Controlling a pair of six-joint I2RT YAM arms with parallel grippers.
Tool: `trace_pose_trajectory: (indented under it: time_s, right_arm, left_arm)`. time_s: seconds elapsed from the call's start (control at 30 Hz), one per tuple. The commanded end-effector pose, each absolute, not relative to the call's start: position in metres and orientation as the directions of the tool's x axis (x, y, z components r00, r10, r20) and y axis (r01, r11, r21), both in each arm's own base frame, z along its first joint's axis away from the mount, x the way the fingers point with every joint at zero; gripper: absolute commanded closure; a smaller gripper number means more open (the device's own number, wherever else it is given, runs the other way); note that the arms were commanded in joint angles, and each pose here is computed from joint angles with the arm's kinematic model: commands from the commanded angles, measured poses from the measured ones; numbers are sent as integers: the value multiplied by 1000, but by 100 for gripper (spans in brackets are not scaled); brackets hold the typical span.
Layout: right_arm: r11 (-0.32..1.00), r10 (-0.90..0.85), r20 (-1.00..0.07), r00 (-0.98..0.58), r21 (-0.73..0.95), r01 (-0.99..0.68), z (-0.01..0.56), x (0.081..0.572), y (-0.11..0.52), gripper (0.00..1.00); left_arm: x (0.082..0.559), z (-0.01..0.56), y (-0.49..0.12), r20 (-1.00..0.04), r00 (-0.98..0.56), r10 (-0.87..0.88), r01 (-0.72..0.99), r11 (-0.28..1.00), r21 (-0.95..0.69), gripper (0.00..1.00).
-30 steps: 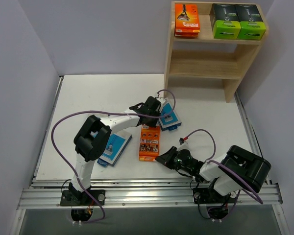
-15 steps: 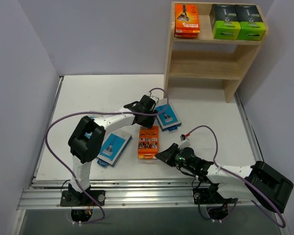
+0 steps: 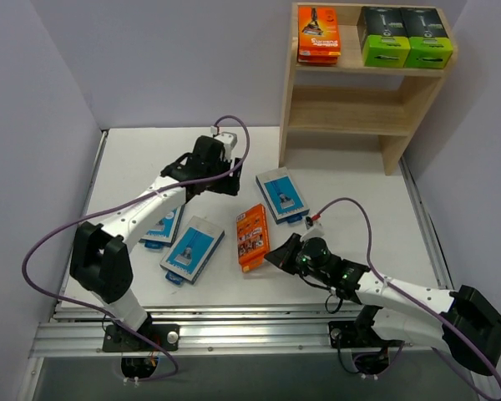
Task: Place and organize the shaving razors onto the shelf
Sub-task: Grab a shaving razor with the left arm
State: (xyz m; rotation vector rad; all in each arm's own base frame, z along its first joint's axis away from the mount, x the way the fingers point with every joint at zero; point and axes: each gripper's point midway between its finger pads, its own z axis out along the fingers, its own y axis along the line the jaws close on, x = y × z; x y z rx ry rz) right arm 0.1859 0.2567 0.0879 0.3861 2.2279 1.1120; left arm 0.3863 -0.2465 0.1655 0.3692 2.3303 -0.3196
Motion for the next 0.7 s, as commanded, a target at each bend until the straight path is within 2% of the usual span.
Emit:
trace_pose_trajectory:
  time_s: [0.0, 0.1, 0.3, 0.67]
  right_arm:
    - [666, 439, -482, -758, 741, -86, 112, 199, 263, 100]
    - [712, 368, -548, -751, 686, -151, 130, 206, 266, 100]
    - [799, 217, -653, -726, 546, -252, 145, 217, 267, 100]
    - [812, 76, -690, -720, 462, -357, 141, 214, 278, 100]
  left_arm:
    - [386, 204, -249, -771, -627, 110, 390, 901, -189, 20]
    - [377, 214, -263, -772, -626, 110, 457, 854, -249, 20]
    - [358, 210, -283, -733, -668, 129, 470, 837, -280, 19]
    - [324, 201, -329, -685, -710, 163, 552, 733, -397, 19]
